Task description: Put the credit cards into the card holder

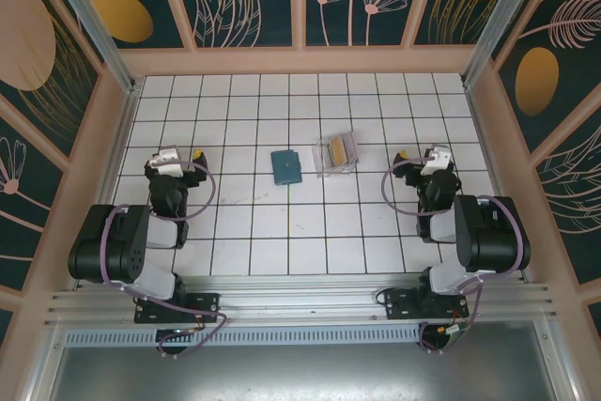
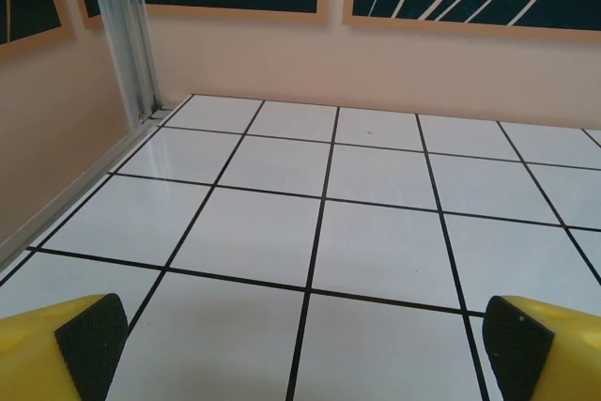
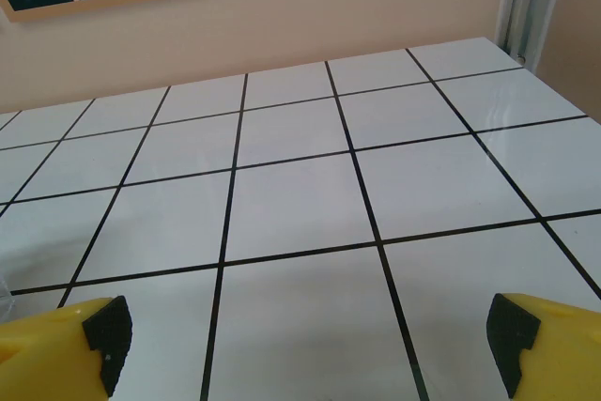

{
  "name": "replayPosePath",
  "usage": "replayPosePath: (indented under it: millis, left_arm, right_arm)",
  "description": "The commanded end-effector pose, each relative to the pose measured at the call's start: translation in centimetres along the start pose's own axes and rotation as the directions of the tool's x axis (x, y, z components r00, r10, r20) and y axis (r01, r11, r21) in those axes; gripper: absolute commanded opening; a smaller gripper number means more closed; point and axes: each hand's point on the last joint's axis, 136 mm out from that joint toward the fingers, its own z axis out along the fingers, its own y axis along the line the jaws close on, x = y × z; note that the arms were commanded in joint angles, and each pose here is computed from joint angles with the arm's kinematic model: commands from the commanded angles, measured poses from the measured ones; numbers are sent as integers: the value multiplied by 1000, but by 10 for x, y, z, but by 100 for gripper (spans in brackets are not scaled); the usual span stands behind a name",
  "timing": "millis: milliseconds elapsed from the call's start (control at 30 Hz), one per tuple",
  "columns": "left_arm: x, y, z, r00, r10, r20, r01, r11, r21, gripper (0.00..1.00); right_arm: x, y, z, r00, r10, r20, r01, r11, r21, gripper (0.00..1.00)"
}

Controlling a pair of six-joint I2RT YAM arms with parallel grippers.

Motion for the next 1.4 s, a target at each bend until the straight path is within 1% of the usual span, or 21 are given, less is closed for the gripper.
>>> replayPosePath:
  millis: [0, 900, 967, 1000, 1033, 1067, 1100, 1167, 1200, 1233, 1300, 1367]
  left_arm:
    - [-9, -2, 1, 1000, 10, 29, -11, 1000, 14, 99]
    - [-10, -2, 1, 999, 10, 32, -10, 1000, 13, 99]
    - [-12, 4, 1, 999, -2, 32, 3, 1000, -20, 99]
    - [-15, 7, 2, 999, -11, 31, 12, 999, -39, 99]
    - [-17, 8, 3, 1000, -10, 13, 11, 999, -48, 99]
    - [-28, 9, 6, 1000, -24, 10, 25, 998, -62, 99]
    - [-31, 12, 10, 998, -54, -26, 51, 995, -91, 99]
    - [-31, 22, 18, 980, -133, -149, 103, 976, -190, 99]
    - [-31, 26, 20, 969, -164, -184, 120, 966, -228, 99]
    - [-32, 25, 22, 959, -187, -212, 135, 962, -239, 99]
    - [-30, 7, 24, 942, -199, -271, 163, 975, -149, 99]
    - [-29, -25, 20, 921, -219, -322, 237, 971, 15, 99]
  right_arm:
    - [-11, 3, 3, 999, -12, 31, 13, 1000, -20, 99]
    - [-10, 3, 3, 1000, -11, 27, 11, 1000, -19, 99]
    - [-12, 2, 1, 999, -11, 35, 12, 1000, -7, 99]
    - [-18, -1, 0, 999, -10, 40, 9, 1000, 25, 99]
    - [-22, -4, 0, 1000, -3, 28, 1, 999, 54, 99]
    - [-29, -7, 1, 1000, 18, 8, -19, 997, 78, 99]
    - [-35, -9, 1, 999, 43, -6, -42, 995, 90, 99]
    - [-50, -8, 0, 992, 120, -38, -116, 989, 91, 99]
    - [-56, -7, -1, 986, 158, -55, -153, 984, 85, 99]
    - [-60, -3, -1, 977, 200, -78, -195, 978, 70, 99]
    - [-60, 10, -2, 952, 261, -158, -260, 965, 27, 99]
    - [-56, 26, -4, 917, 316, -242, -330, 944, -17, 99]
